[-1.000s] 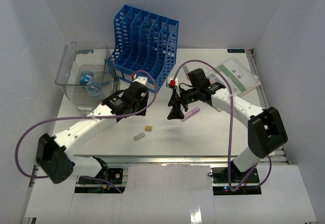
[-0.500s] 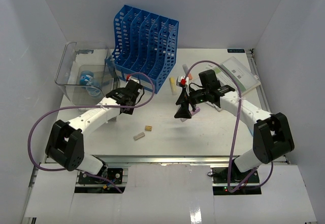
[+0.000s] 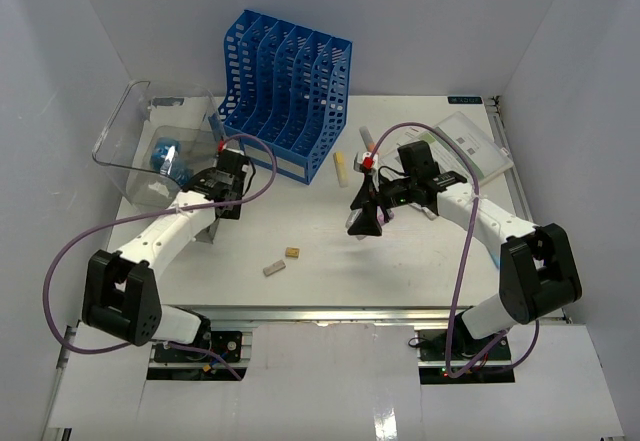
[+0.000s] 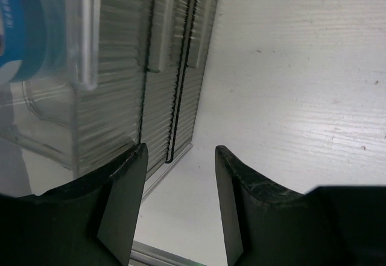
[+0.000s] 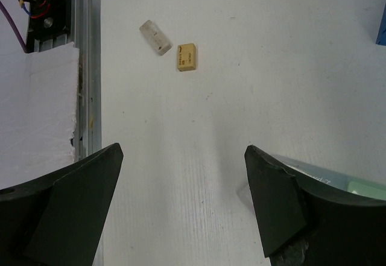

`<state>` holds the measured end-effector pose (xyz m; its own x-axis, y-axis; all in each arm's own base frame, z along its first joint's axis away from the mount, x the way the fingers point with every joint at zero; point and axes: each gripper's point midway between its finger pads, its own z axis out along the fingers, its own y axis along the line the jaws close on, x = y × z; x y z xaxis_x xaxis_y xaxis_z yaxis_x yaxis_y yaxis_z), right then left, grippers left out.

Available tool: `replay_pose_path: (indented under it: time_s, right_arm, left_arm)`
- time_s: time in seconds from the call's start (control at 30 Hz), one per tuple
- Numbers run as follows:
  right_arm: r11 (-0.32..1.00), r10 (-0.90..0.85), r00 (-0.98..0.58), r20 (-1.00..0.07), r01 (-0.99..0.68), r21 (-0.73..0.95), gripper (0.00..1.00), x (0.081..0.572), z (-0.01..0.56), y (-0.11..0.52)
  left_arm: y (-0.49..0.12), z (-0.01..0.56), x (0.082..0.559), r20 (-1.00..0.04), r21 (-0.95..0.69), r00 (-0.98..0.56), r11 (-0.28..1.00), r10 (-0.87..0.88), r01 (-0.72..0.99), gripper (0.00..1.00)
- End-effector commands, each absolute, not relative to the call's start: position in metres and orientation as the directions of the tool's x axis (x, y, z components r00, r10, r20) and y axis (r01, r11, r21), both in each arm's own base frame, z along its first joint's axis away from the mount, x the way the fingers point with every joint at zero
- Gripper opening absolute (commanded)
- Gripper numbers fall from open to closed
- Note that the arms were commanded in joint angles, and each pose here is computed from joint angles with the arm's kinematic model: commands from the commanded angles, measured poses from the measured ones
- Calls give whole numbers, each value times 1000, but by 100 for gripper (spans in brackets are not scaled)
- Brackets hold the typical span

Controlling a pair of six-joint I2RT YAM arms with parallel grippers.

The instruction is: Organize the desk

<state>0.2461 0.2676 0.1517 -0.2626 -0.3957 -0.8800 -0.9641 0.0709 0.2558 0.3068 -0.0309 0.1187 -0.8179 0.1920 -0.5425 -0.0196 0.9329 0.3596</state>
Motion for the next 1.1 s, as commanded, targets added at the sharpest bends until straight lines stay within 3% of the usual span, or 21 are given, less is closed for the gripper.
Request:
replay_pose_path:
  time_s: [0.0, 0.3, 0.47, 0.57, 0.67, 0.83, 1.07]
  right_arm:
    - [40, -358, -217, -908, -975, 218, 89, 245, 164, 268]
    - [30, -350, -211, -913, -976, 214, 89, 244, 163, 265]
    - [24, -353, -214, -911, -975, 220, 89, 242, 159, 264]
    - [21, -353, -213, -911, -975, 220, 89, 241, 157, 264]
    - [19, -353, -214, -911, -975, 222, 89, 241, 156, 264]
    - [19, -358, -217, -908, -974, 226, 89, 241, 152, 263]
    - [26, -360, -220, -907, -974, 225, 90, 242, 149, 260]
  left_arm:
    - [-9, 143, 307, -599, 372, -785, 923, 161, -94, 60]
    - [-63, 144, 317, -627, 267, -752, 963, 201, 35, 56]
    - [-81, 152, 330, -623, 388, -720, 920, 306, 55, 55]
    - [-59, 155, 339, -581, 559, -728, 829, 364, -31, 47]
    - [-42, 154, 339, -520, 677, -750, 732, 409, -71, 48]
    - [-30, 150, 343, -476, 758, -765, 644, 435, -106, 50]
    - [-29, 142, 359, -469, 777, -777, 615, 419, -137, 50]
